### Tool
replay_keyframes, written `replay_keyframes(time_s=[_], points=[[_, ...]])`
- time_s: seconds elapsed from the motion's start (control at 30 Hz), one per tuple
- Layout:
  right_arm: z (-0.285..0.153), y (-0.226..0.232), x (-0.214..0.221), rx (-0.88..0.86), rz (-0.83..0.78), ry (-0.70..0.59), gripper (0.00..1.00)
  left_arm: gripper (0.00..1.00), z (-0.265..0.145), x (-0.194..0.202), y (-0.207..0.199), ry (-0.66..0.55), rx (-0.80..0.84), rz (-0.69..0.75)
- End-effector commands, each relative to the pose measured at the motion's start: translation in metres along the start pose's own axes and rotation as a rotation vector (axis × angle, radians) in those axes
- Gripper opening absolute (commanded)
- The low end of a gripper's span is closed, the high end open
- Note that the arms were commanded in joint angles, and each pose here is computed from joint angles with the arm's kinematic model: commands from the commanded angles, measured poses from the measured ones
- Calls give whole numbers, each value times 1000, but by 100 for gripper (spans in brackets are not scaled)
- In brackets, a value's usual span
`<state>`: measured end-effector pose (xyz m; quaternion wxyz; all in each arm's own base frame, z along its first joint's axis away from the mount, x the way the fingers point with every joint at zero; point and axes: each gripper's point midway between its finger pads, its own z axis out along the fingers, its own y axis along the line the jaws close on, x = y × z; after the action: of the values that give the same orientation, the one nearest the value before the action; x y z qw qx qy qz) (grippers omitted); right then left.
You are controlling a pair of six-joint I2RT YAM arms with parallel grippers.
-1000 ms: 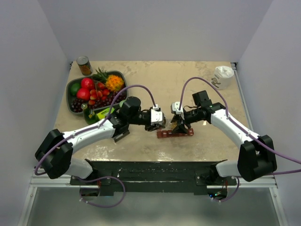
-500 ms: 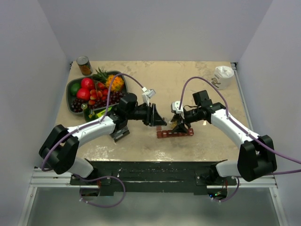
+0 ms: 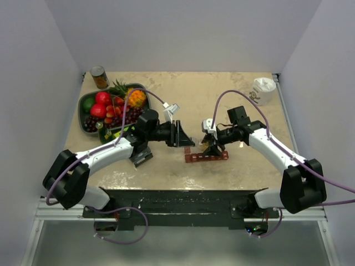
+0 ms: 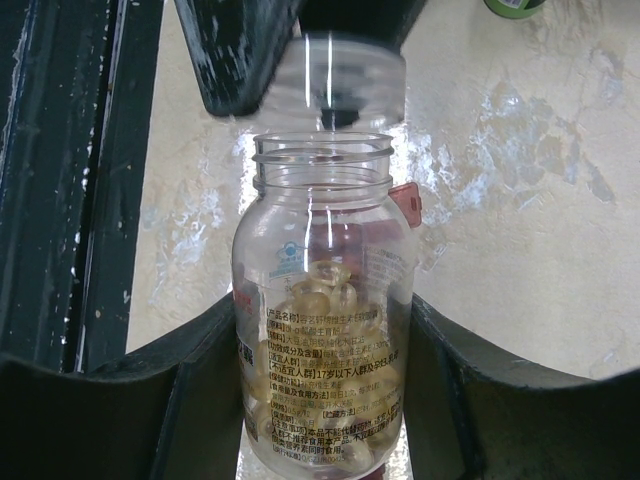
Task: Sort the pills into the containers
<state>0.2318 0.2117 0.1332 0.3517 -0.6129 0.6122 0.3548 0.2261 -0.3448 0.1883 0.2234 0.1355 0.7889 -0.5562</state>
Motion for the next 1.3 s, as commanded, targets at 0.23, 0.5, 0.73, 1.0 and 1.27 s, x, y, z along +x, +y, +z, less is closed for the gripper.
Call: replay_keyframes(time_s=[0.23,0.5,0.73,1.0,1.27], points=[[-8,-10,-20,36,-49,-35,0,11,-32,1,33,-12,-159,106],[-13,-13,-19,52,-44,-40,0,14,-70,41,130,139,-598,165],[-14,-15,-18,56,-38,-40,0,19,-82,60,173,221,-757,167],[-14,-15,-18,56,-39,-42,0,29,-86,65,190,262,-824,173],[-16,-15,-19,59,-36,-45,0,58,-85,62,191,268,-827,177]])
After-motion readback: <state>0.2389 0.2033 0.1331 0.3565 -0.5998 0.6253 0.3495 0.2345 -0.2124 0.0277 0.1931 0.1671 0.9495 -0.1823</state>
